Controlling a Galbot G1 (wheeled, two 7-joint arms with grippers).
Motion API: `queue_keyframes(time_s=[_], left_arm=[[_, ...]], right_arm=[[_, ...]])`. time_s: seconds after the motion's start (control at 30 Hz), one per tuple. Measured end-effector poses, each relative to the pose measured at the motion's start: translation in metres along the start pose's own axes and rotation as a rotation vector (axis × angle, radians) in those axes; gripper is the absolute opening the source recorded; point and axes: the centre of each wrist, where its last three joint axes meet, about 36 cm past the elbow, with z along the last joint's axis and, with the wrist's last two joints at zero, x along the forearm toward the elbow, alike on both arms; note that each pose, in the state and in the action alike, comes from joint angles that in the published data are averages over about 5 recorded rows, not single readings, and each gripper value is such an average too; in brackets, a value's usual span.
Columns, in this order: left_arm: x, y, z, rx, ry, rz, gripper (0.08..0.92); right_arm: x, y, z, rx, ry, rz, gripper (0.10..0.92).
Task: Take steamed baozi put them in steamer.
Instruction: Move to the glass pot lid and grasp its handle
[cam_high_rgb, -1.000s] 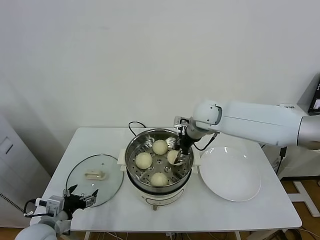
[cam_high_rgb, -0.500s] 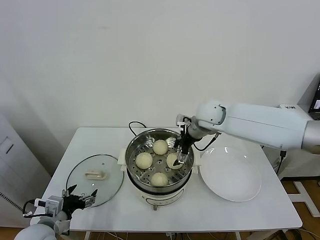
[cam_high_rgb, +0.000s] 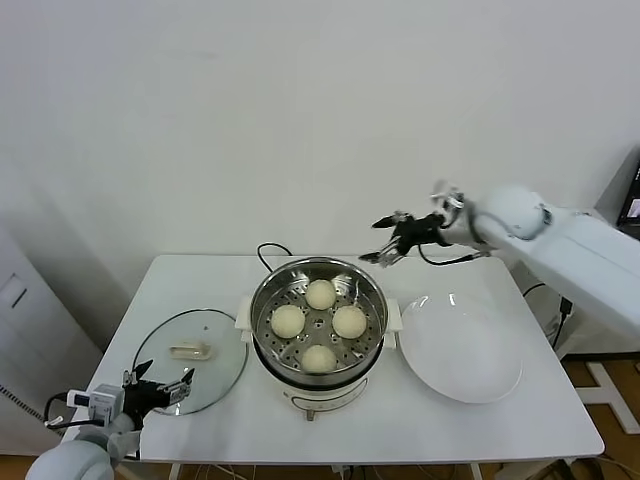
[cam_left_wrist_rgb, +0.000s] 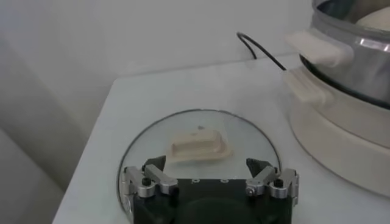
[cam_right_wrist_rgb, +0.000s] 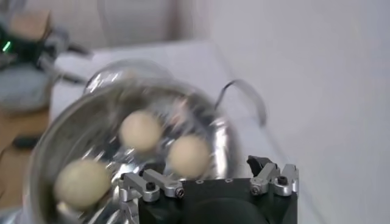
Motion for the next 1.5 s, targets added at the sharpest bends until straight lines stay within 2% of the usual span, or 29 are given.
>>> queue_keyframes(time_s=[0.33, 0.53, 0.7, 0.87, 1.17, 1.37, 1.5], left_arm=[[-0.004, -0.008, 0.005, -0.023, -0.059, 0.008, 0.823], [-0.007, -0.01, 0.006, -0.075, -0.102, -0.006, 0.823], [-0.01, -0.011, 0.013, -0.187, -0.131, -0.046, 0.823], [-0.017, -0.009, 0.024, -0.369, -0.187, -0.138, 0.823], [-0.036, -0.004, 0.054, -0.767, -0.28, -0.273, 0.823], [-0.051, -0.002, 0.074, -1.004, -0.337, -0.33, 0.823], [-0.06, -0.002, 0.087, -1.138, -0.366, -0.347, 0.823]], right_arm=[[0.027, 0.015, 0.082, -0.099, -0.294, 0.401, 0.823], [0.038, 0.041, 0.147, -0.189, -0.39, 0.573, 0.823], [0.051, 0.071, 0.204, -0.268, -0.41, 0.687, 0.823], [0.056, 0.105, 0.251, -0.329, -0.408, 0.753, 0.823], [0.047, 0.162, 0.307, -0.4, -0.385, 0.771, 0.823], [0.045, 0.187, 0.328, -0.429, -0.371, 0.777, 0.823], [0.043, 0.197, 0.337, -0.439, -0.365, 0.783, 0.823]])
